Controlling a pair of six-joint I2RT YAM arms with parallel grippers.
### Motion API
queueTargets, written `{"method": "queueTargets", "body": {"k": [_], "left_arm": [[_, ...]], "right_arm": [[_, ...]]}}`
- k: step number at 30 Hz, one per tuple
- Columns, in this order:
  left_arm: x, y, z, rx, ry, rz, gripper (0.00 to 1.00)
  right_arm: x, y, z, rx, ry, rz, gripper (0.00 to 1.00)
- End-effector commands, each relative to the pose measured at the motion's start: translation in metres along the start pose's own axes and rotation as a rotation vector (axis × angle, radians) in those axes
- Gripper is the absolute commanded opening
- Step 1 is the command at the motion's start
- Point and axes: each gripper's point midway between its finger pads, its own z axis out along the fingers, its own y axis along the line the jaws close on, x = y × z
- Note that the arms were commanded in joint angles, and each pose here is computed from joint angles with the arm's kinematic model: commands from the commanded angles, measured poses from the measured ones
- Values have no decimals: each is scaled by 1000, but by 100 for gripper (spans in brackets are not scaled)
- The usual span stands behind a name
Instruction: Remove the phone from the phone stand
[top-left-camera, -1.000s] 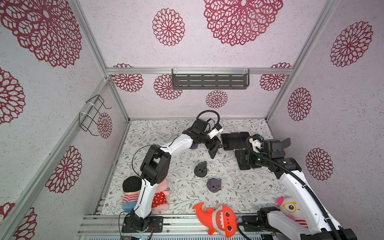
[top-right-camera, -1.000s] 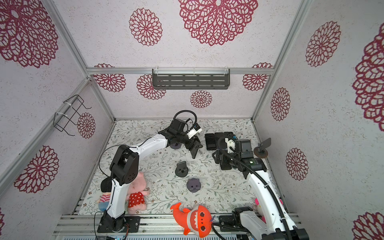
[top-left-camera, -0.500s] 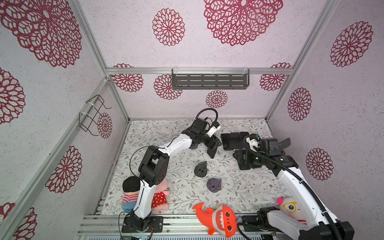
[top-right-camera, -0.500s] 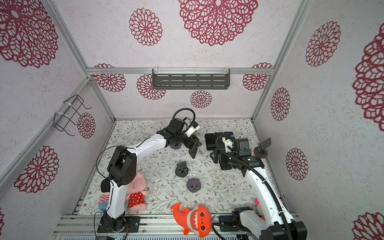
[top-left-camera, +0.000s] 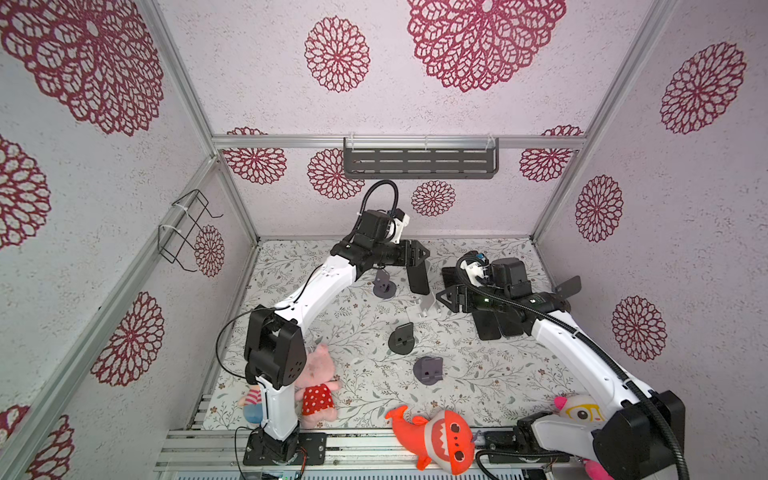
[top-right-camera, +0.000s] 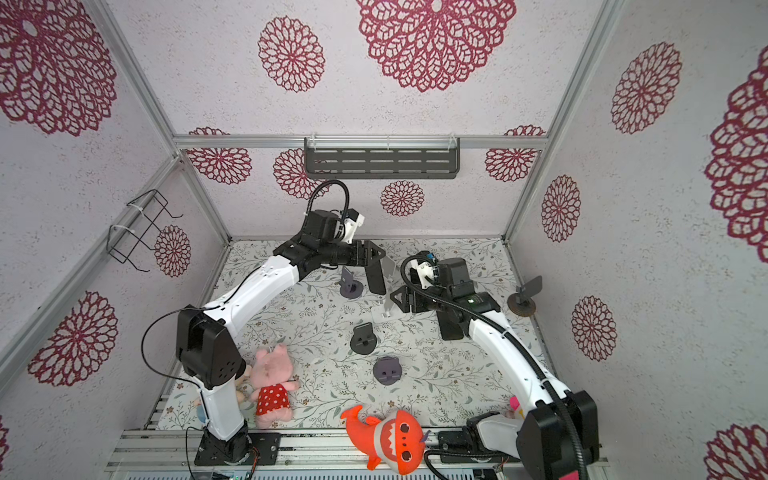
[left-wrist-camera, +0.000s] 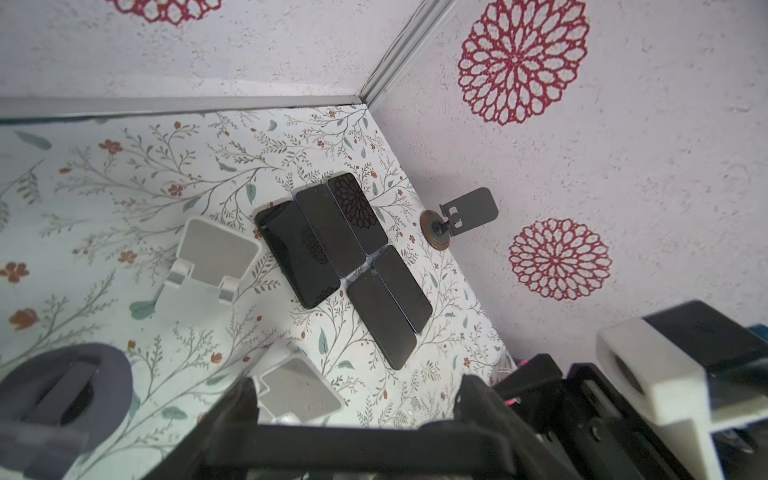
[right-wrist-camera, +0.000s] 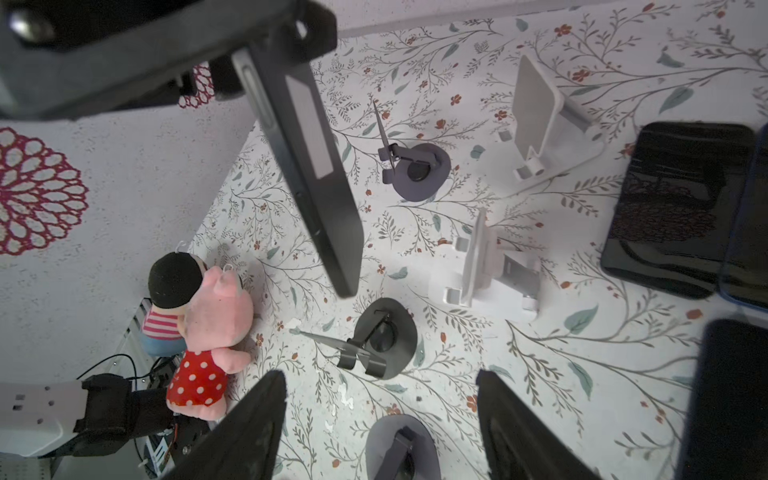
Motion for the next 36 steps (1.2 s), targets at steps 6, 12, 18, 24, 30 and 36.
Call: {"method": "queueTargets", "body": {"k": [6,12,18,24,30,36], "left_arm": [[0,-11,-13,39,-31,-96,27],[-1,-9,-15,44,-44,-116,27],[-3,-12,-20,67,-58,-126,28],[-5,-14,-24,93,-72,-141,29],[-3,-17,-28,115,-72,-144,33],[-7,-19,-37,201,-111,-175,74]], "right_arm": [[-27,41,30,-114,-57,-65,68],[-31,49,42,-116,-68,-90,56],[-32,44,49,-86,-74,-99,34],[-34,40,49,-57,-91,-105,12],[-35,40,53,-64,-99,-100,0],[-42,47,47,-87,-126,-91,0]]}}
